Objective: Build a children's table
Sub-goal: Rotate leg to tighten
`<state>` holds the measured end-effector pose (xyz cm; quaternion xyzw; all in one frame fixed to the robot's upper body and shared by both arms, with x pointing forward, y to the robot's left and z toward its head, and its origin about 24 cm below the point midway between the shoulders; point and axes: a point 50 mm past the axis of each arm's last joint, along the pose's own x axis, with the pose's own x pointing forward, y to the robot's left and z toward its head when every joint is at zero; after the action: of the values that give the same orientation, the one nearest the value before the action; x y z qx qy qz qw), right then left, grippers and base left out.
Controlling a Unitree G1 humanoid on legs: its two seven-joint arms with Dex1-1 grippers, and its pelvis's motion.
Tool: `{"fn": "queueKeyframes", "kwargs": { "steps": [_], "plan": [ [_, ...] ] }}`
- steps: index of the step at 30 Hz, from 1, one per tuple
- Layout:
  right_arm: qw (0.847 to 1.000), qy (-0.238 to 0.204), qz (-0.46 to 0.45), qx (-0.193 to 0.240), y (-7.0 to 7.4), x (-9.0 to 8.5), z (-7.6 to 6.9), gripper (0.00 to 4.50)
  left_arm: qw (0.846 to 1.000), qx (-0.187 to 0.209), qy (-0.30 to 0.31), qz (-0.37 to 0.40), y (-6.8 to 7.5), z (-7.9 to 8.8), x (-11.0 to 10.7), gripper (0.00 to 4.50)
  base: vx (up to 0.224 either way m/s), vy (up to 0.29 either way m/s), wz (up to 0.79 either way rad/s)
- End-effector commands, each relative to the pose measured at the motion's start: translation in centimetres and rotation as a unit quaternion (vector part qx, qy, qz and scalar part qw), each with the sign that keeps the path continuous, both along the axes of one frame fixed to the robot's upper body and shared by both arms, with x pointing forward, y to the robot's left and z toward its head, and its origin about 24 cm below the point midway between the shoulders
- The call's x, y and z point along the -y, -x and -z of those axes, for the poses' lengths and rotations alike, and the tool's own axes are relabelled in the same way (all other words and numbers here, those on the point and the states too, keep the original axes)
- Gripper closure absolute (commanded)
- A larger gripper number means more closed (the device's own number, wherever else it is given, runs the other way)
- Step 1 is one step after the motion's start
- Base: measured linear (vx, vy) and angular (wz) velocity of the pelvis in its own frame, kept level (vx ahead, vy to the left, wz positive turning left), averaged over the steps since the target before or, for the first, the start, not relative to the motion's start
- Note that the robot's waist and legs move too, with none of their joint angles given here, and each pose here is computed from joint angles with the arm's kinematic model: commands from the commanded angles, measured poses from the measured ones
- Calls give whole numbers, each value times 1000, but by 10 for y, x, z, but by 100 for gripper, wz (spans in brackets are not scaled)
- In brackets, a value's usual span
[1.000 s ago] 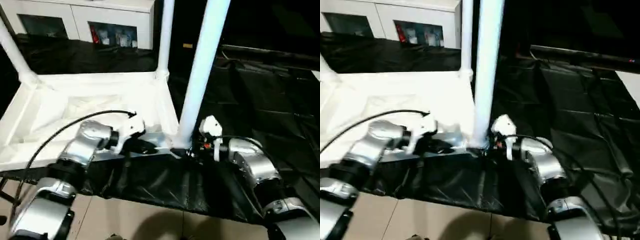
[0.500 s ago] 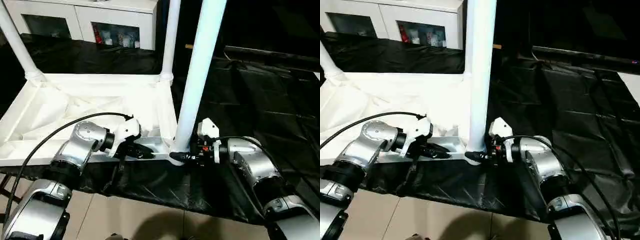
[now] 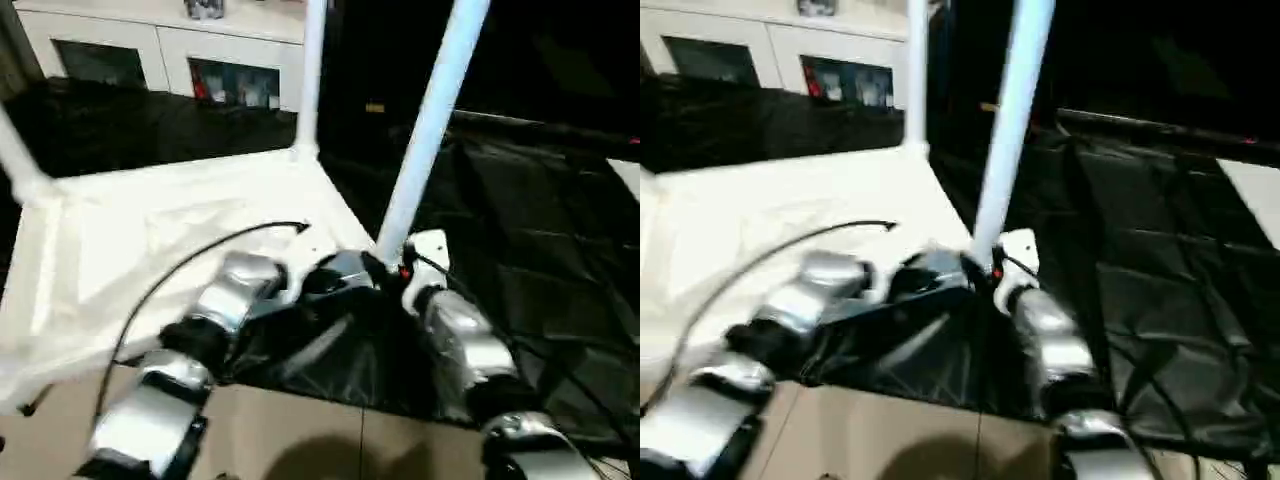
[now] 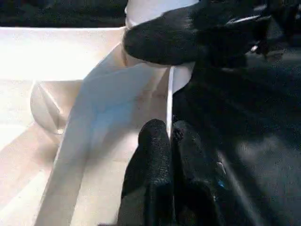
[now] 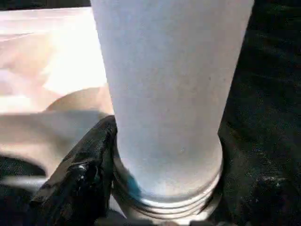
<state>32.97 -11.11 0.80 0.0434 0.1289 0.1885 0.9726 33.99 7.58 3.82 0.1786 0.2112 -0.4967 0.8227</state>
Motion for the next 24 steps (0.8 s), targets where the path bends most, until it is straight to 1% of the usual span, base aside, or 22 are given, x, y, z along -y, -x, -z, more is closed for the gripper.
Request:
{"fn": "queueKeyframes", "kwargs": {
  "steps": [1, 2, 3, 4, 5, 6, 7, 8, 10, 11, 14, 15, 18, 19, 20, 21, 22, 23, 24],
  "plan": [
    [996, -15, -87, 1, 9, -51, 0, 178, 1000, -4, 15, 0, 6, 7, 28, 450, 0, 0, 0],
    [996, -13, -87, 12, 8, -53, -3, 178, 1000, -2, 14, 1, 6, 7, 28, 450, 0, 0, 0],
    [996, -14, -88, 17, 7, -51, -5, 122, 1000, -2, 14, 3, 6, 6, 27, 450, 0, 0, 0],
    [996, -16, -88, 22, 6, -48, -7, 109, 1000, -1, 15, 8, 7, 6, 25, 450, 0, 0, 0],
    [995, -20, -95, 29, 4, -40, -10, 109, 1000, 0, 14, 18, 8, 6, 21, 450, 0, 0, 0],
    [994, -20, -101, 32, 4, -35, -11, 106, 1000, 1, 14, 22, 8, 5, 19, 450, 0, 0, 0],
    [993, -19, -109, 37, 3, -29, -12, 96, 999, 5, 12, 30, 8, 5, 15, 450, 0, 0, 0],
    [991, -18, -124, 45, 3, -19, -13, 80, 998, 12, 16, 52, 10, 4, 10, 450, 0, 0, 0],
    [986, -12, -156, 53, 4, -6, -16, 60, 997, 11, 18, 79, 12, 2, 0, 450, 0, 0, 0],
    [985, -7, -164, 54, 4, -3, -17, 60, 996, 10, 20, 86, 13, 1, -2, 450, 0, 0, 0],
    [976, 30, -206, 61, 5, 12, -20, 23, 993, 4, 15, 119, 15, -2, -15, 450, 0, 0, 0],
    [970, 40, -231, 63, 5, 18, -22, 23, 990, 1, 11, 139, 17, -4, -21, 450, 36, -51, 7],
    [951, 58, -297, 65, 10, 25, -26, 23, 985, -8, 17, 171, 19, -11, -30, 450, 29, -26, 4],
    [940, 62, -331, 60, 12, 28, -28, 23, 982, -15, 16, 189, 20, -13, -34, 450, 51, -27, 5],
    [940, 62, -331, 60, 12, 28, -28, 23, 982, -15, 16, 189, 20, -13, -34, 450, 53, -9, 1],
    [928, 70, -361, 52, 14, 31, -29, 23, 978, -24, 11, 207, 22, -15, -38, 450, 0, 0, 0],
    [923, 78, -374, 49, 15, 32, -29, 23, 977, -24, 8, 212, 22, -15, -39, 450, 0, 0, 0],
    [922, 79, -376, 48, 15, 32, -29, 23, 977, -24, 8, 212, 22, -15, -40, 450, 0, 0, 0],
    [915, 88, -392, 44, 15, 33, -30, 39, 976, -25, 6, 217, 23, -15, -41, 450, 0, 0, 0]
  ]
}}
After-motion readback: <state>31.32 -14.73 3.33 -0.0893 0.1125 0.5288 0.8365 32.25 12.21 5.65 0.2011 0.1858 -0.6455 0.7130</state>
